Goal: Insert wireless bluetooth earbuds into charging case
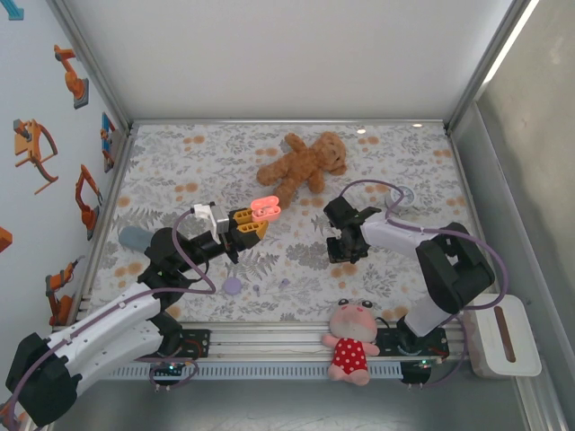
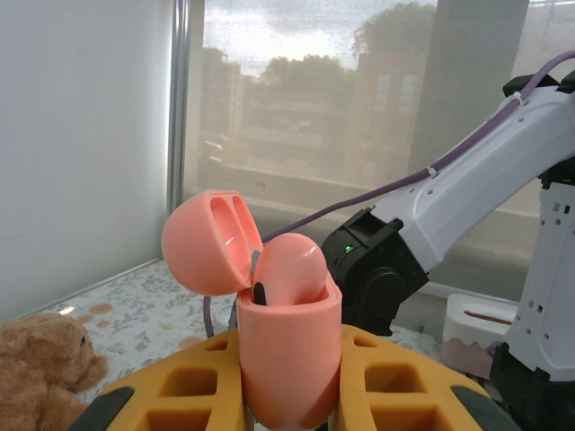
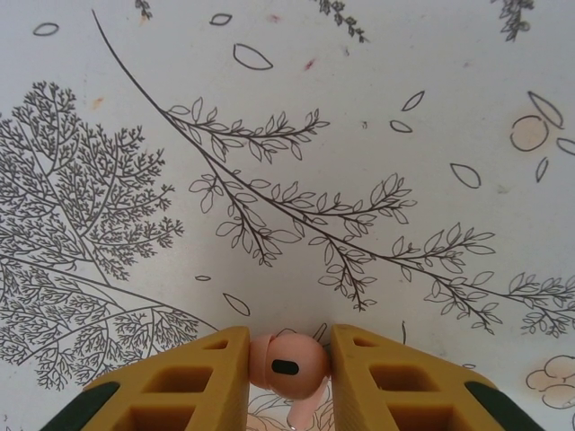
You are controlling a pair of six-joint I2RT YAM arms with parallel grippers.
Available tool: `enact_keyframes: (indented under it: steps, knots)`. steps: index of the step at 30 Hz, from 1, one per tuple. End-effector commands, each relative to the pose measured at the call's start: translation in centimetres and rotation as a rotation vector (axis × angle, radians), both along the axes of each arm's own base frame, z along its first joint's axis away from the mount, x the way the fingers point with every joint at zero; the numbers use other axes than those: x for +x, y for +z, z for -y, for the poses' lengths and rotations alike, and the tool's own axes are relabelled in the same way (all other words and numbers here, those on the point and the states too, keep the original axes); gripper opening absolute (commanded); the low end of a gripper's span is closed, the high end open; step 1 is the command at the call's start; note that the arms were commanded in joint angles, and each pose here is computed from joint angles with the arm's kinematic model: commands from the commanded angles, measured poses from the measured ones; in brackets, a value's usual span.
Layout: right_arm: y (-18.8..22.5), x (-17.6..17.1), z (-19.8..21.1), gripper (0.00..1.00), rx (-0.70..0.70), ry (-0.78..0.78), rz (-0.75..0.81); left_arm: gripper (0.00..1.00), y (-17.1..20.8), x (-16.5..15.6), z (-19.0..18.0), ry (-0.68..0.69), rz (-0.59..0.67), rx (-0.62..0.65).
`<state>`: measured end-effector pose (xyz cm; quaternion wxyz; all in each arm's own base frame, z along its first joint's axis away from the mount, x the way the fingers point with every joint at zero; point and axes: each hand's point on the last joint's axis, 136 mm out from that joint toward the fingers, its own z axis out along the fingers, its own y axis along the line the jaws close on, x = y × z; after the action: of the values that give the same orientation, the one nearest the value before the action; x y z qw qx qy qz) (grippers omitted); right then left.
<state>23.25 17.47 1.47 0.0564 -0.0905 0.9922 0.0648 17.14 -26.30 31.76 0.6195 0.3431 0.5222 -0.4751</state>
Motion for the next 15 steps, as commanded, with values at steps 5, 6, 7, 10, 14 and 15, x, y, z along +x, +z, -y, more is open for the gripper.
enact_keyframes:
  steps: [5, 6, 7, 10, 14, 15]
  knots:
    - [2.0, 1.3, -0.5, 0.27, 0.021, 0.006, 0.065, 0.15, 0.3, -0.2, -0.2, 0.008, 0.032, -0.005]
    - [2.2, 1.4, -0.5, 0.27, 0.021, 0.01, 0.072, 0.15, 0.3, -0.2, -0.2, 0.008, 0.033, -0.006]
    - [2.5, 1.4, -0.4, 0.27, 0.019, 0.013, 0.077, 0.14, 0.3, -0.1, -0.1, 0.008, 0.031, -0.006]
    - [3.4, 1.6, -0.4, 0.27, 0.019, 0.021, 0.098, 0.15, 0.3, -0.1, -0.1, 0.009, 0.031, -0.004]
    - [5.3, 2.0, -0.3, 0.26, 0.035, 0.026, 0.147, 0.15, 0.1, 0.1, 0.0, 0.007, 0.026, -0.004]
    - [5.9, 2.1, -0.4, 0.26, 0.039, 0.028, 0.163, 0.15, 0.1, 0.0, 0.1, 0.004, 0.026, -0.004]
